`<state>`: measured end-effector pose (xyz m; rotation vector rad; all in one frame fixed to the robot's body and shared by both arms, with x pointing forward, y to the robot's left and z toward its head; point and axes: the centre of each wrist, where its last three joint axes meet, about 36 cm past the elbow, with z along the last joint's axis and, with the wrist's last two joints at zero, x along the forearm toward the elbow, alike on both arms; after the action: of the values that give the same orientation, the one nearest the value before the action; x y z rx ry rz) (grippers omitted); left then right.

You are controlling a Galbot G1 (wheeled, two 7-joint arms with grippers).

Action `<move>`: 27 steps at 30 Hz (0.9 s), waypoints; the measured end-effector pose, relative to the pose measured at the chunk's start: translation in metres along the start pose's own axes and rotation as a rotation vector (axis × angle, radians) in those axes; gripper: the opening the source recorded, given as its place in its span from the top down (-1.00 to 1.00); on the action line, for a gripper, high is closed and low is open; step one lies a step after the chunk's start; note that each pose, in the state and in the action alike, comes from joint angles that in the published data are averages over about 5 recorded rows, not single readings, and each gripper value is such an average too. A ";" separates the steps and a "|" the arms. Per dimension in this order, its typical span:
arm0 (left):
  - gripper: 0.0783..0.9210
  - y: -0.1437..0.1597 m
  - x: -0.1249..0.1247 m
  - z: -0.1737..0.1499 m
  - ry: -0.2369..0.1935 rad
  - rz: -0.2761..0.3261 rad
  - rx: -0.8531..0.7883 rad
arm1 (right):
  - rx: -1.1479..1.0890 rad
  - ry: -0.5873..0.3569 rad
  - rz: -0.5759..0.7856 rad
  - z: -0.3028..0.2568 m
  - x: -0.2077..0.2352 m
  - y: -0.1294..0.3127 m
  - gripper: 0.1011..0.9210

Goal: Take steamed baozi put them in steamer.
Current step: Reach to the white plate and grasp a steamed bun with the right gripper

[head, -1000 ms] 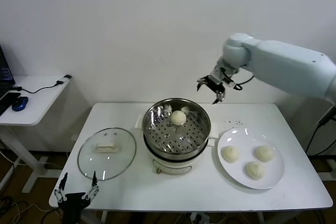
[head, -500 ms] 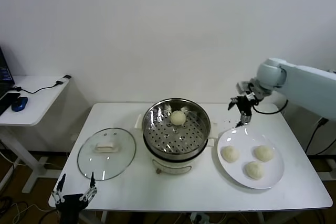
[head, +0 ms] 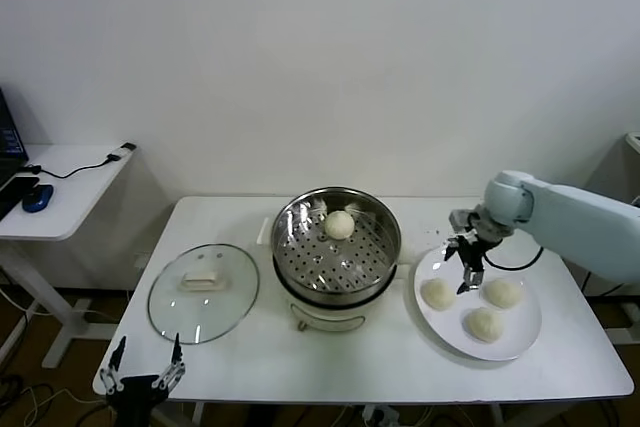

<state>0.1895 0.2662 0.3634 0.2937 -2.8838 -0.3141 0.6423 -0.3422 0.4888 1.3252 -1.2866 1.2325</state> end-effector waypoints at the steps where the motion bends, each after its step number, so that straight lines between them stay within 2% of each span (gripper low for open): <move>1: -0.77 0.000 0.001 0.001 0.003 0.002 -0.001 | 0.000 0.000 -0.003 -0.001 -0.004 0.001 -0.76; 11: -0.77 -0.001 0.002 0.005 0.017 0.014 -0.013 | -0.012 -0.003 -0.009 -0.006 -0.033 0.004 -0.75; 18: -0.77 -0.001 0.001 0.007 0.020 0.014 -0.017 | -0.019 -0.005 -0.013 -0.007 -0.041 0.005 -0.44; 27: -0.77 -0.001 0.001 0.008 0.023 0.013 -0.018 | -0.030 -0.013 -0.009 -0.004 -0.040 0.005 -0.19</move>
<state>0.1867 0.2667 0.3555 0.2737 -2.8570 -0.3324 0.6383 -0.3337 0.4496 1.3180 -1.3023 1.1963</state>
